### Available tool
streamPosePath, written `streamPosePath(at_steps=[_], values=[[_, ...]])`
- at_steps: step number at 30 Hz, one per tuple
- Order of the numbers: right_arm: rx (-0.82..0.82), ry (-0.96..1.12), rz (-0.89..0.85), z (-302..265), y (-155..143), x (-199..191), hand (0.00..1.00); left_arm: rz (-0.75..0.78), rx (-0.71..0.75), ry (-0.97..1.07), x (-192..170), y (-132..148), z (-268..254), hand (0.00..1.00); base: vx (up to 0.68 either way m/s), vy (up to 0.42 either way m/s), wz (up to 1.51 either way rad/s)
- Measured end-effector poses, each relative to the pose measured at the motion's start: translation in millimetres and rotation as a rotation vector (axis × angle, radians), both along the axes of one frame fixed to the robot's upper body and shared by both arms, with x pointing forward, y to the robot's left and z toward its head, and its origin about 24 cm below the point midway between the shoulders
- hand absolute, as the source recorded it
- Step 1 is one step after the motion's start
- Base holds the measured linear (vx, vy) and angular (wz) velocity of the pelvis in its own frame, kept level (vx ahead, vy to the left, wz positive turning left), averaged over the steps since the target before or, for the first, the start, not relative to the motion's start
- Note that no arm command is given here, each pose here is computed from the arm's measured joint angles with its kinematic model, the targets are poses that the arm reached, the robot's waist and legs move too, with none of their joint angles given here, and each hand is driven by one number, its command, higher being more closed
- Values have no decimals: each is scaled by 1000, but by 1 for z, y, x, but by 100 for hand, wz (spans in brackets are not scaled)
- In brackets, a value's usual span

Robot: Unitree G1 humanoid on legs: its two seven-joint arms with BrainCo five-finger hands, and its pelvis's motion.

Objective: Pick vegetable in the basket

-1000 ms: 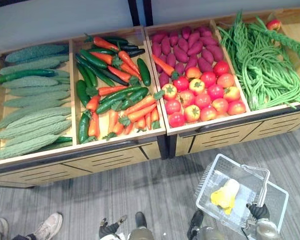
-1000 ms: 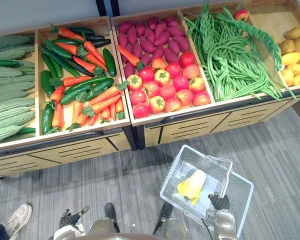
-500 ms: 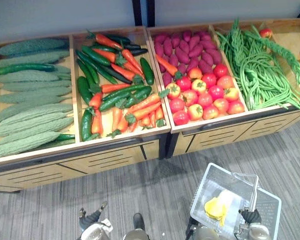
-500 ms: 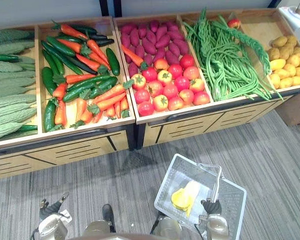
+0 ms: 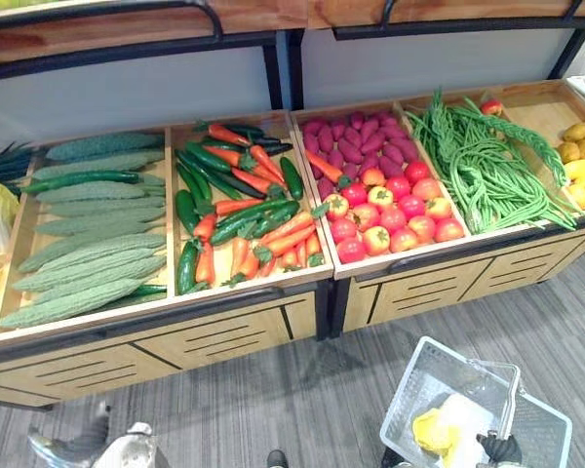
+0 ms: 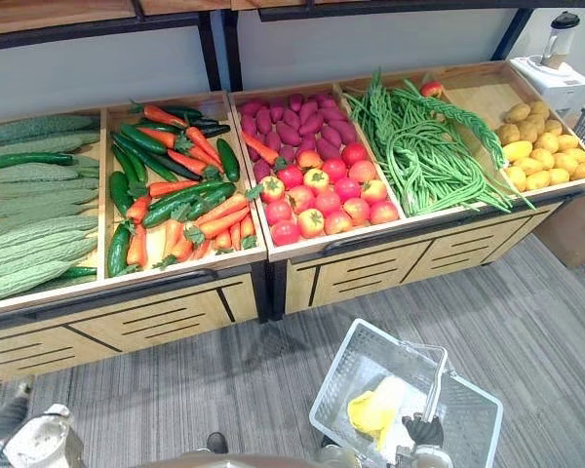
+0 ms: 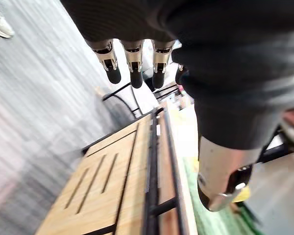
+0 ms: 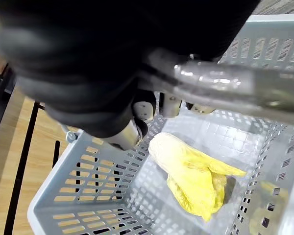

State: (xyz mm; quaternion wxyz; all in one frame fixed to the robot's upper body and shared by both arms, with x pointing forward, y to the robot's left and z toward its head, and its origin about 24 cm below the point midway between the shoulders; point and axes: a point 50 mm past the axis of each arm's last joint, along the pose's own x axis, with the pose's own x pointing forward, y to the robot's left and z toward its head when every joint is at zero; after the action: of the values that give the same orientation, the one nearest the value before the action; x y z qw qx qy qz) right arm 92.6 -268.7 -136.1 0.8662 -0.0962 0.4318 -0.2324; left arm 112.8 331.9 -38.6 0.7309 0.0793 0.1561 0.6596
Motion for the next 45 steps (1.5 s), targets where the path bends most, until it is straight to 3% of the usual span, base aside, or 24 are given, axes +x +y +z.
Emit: streamPosePath(at_steps=[4, 10, 19, 36, 45], values=[[0, 1, 17, 0, 2, 1, 100, -68, 162, -45, 23, -4, 31, 0, 38, 1, -5], [-15, -21, 77, 4, 3, 14, 100, -400, 464, -6, 72, -14, 76, 0, 37, -2, -16], [-65, -71, 145, 18, -11, 28, 100, -735, 691, 87, 109, -11, 114, 0, 6, -8, -23], [-127, -173, 239, 38, -18, 57, 100, -1071, 862, 286, 171, -9, 156, 0, -8, -23, -7], [-146, -240, 291, 51, -15, 78, 100, -1155, 944, 269, 197, -24, 181, 0, -5, -5, -1]])
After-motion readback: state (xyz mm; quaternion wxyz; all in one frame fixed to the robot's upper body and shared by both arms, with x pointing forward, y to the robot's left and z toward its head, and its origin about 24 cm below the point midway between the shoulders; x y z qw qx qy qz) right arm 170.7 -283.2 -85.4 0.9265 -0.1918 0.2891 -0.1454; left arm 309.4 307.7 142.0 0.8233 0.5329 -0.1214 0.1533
